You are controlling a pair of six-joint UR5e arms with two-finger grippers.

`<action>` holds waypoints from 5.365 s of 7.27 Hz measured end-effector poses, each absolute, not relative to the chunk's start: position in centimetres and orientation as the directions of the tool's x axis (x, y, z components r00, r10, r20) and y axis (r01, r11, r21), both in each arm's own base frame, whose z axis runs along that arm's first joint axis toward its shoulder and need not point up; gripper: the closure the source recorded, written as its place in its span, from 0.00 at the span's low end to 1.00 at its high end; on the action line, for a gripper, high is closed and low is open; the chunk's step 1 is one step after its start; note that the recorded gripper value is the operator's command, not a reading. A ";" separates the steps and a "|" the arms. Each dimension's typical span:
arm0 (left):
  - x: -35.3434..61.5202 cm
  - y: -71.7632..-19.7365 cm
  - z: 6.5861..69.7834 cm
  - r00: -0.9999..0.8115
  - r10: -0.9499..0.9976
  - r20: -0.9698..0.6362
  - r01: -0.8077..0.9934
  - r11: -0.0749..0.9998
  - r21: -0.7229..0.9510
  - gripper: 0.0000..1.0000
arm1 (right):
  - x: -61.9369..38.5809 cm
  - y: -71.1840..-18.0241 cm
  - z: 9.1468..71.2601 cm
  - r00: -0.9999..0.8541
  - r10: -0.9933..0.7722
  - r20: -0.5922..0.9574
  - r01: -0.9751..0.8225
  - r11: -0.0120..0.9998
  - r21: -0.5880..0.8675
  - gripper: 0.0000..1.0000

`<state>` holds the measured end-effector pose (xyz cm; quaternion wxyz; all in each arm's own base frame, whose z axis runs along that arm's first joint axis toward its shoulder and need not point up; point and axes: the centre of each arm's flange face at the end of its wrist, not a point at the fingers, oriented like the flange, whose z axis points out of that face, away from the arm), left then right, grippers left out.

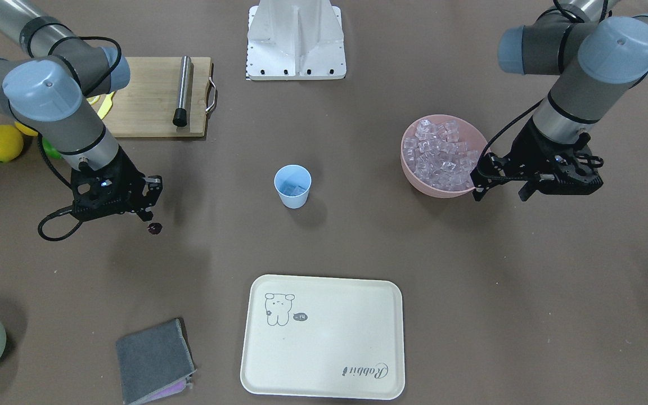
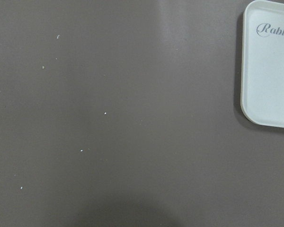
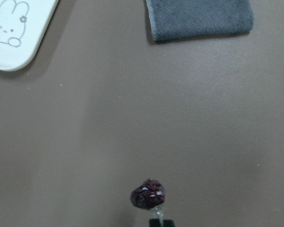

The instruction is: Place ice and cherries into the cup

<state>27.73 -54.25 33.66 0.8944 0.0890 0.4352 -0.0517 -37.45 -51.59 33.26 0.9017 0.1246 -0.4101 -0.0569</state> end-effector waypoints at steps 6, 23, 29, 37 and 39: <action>28.6 -54.3 34.1 0.618 -0.010 -0.786 0.158 0.981 0.111 0.03 | -49.0 -44.5 13.3 0.571 -0.019 0.821 -0.164 0.977 0.136 1.00; 27.9 -55.0 34.8 0.617 -0.022 -0.787 0.168 0.980 0.104 0.03 | -42.4 -53.1 14.1 0.571 0.001 0.821 -0.166 0.979 0.115 0.28; 2.6 -58.2 45.2 0.724 0.116 -0.680 0.053 0.973 0.223 0.03 | -1.5 -60.3 42.6 0.547 -0.279 0.789 0.047 0.952 0.304 0.20; -9.6 -52.1 53.0 0.739 0.081 -0.669 0.047 0.984 0.170 0.02 | 3.9 -57.1 50.9 0.630 -0.331 0.703 0.145 0.939 0.312 0.01; -9.6 -52.2 52.6 0.739 0.098 -0.667 0.049 0.979 0.198 0.02 | 4.0 -57.4 52.0 0.657 -0.316 0.684 0.153 0.945 0.290 0.01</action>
